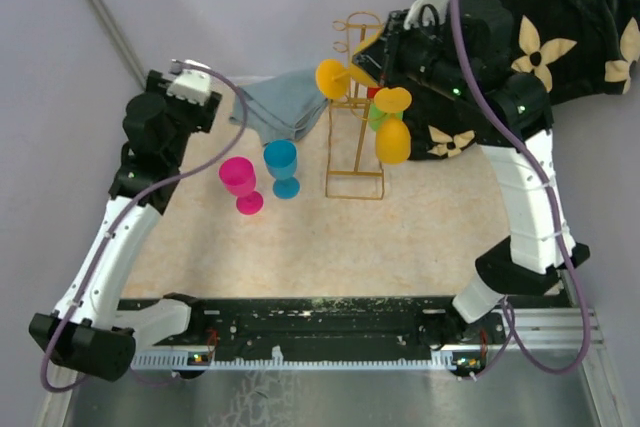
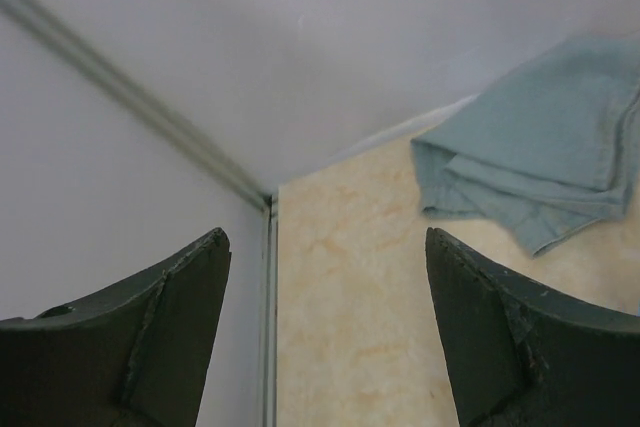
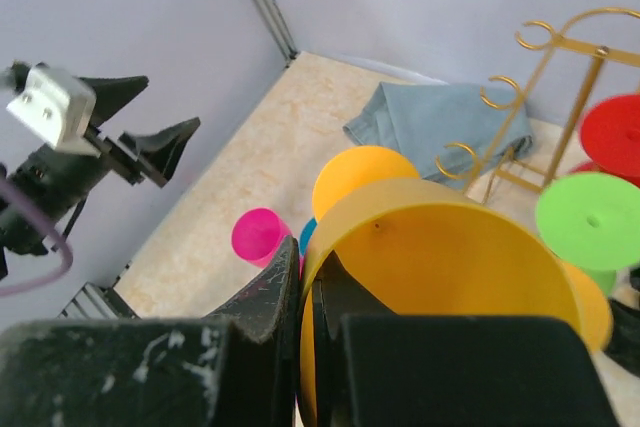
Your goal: Take the wine glass off the wine glass rack
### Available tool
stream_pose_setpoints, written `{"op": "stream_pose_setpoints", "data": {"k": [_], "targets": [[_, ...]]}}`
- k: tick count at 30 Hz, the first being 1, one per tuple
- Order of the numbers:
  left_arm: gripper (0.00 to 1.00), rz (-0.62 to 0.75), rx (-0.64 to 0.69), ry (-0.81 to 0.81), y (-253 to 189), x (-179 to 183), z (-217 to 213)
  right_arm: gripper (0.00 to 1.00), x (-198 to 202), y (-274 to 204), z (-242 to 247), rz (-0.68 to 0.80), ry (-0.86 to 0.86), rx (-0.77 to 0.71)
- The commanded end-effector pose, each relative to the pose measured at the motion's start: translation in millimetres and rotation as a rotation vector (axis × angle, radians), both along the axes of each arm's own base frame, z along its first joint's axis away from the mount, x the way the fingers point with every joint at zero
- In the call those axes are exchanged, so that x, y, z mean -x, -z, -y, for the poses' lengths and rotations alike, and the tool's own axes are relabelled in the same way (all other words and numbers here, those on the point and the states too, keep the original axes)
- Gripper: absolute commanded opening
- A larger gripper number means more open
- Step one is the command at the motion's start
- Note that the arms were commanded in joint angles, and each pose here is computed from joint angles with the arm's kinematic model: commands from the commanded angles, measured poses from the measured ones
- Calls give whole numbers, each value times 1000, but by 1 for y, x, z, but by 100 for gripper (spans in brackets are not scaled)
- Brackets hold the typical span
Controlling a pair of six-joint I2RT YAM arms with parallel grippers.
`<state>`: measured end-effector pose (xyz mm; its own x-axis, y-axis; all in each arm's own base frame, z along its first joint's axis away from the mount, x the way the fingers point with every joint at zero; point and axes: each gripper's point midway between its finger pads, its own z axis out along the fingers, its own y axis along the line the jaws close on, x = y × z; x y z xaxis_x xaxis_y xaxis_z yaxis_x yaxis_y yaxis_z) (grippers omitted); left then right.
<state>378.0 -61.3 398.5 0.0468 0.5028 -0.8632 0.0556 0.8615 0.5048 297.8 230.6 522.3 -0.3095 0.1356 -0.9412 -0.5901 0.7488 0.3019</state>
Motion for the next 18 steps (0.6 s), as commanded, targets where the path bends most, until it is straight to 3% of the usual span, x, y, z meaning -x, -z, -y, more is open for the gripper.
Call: {"op": "stream_pose_setpoints", "data": {"k": [1,7,18], "targets": [[84,-134,307,-159,22,-3,-53,0,0,-18,-33,92,-14,14],[82,-309,560,-329,70,-5,-117,0,9,3,-87,103,-74,90],[91,-299,634,-335,76,1,-119,0,47,106,-184,39,-197,356]]}}
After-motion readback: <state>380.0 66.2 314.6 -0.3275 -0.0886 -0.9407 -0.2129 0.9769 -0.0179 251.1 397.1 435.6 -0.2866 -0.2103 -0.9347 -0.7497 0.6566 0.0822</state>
